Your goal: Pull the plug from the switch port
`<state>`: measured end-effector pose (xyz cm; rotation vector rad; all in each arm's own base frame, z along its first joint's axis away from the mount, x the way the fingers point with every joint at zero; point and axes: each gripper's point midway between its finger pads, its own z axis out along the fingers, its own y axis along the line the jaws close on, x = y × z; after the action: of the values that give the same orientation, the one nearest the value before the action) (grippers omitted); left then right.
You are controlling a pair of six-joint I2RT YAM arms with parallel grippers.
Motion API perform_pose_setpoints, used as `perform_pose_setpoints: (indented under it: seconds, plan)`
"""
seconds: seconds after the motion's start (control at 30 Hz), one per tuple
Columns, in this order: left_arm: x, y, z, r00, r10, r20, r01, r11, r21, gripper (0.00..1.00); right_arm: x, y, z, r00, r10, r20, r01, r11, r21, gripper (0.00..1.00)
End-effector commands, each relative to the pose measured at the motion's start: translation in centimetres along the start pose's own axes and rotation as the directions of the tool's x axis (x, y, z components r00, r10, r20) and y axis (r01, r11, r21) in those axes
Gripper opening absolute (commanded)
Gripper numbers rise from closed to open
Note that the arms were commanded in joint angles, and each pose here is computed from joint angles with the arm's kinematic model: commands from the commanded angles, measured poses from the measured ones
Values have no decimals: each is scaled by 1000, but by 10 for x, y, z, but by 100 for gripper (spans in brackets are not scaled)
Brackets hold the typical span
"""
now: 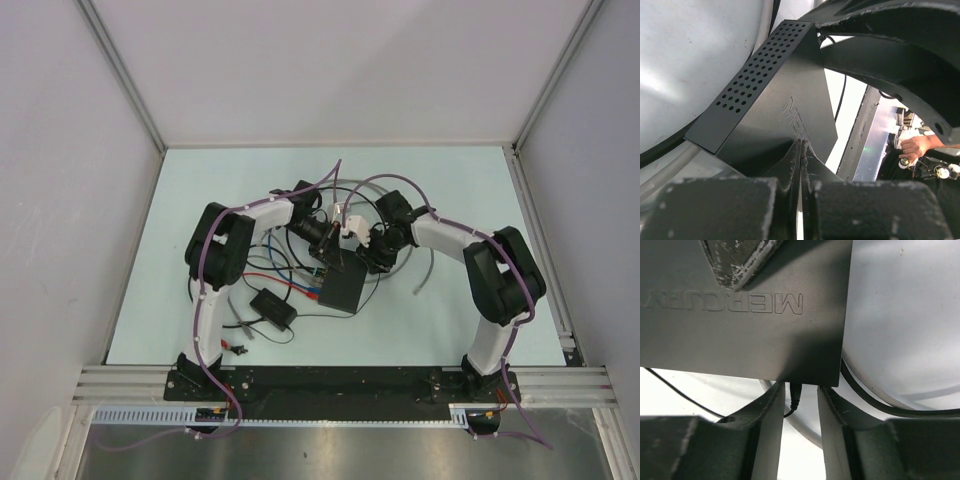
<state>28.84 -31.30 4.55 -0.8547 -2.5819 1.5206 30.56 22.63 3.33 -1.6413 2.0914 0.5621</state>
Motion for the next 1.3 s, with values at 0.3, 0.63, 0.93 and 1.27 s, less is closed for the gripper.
perform_pose_setpoints:
  seconds: [0.3, 0.63, 0.93, 1.27]
  plan:
    - [13, 70, 6, 998, 34, -56, -46, 972, -231, 0, -5, -6, 4, 999, -29, 17, 28, 999, 39, 13]
    - [9, 73, 4, 998, 41, -54, -53, 968, -246, 0, -3, 14, 1, 998, 48, 36, -45, 996, -71, 0]
    - [9, 73, 5, 998, 38, -56, -51, 968, -246, 0, 10, -7, -2, 1000, 8, 0, -8, 989, 149, 0]
    - [6, 72, 4, 998, 42, -50, -52, 969, -241, 0, 7, 5, -3, 1000, 3, -4, -3, 996, 93, 0]
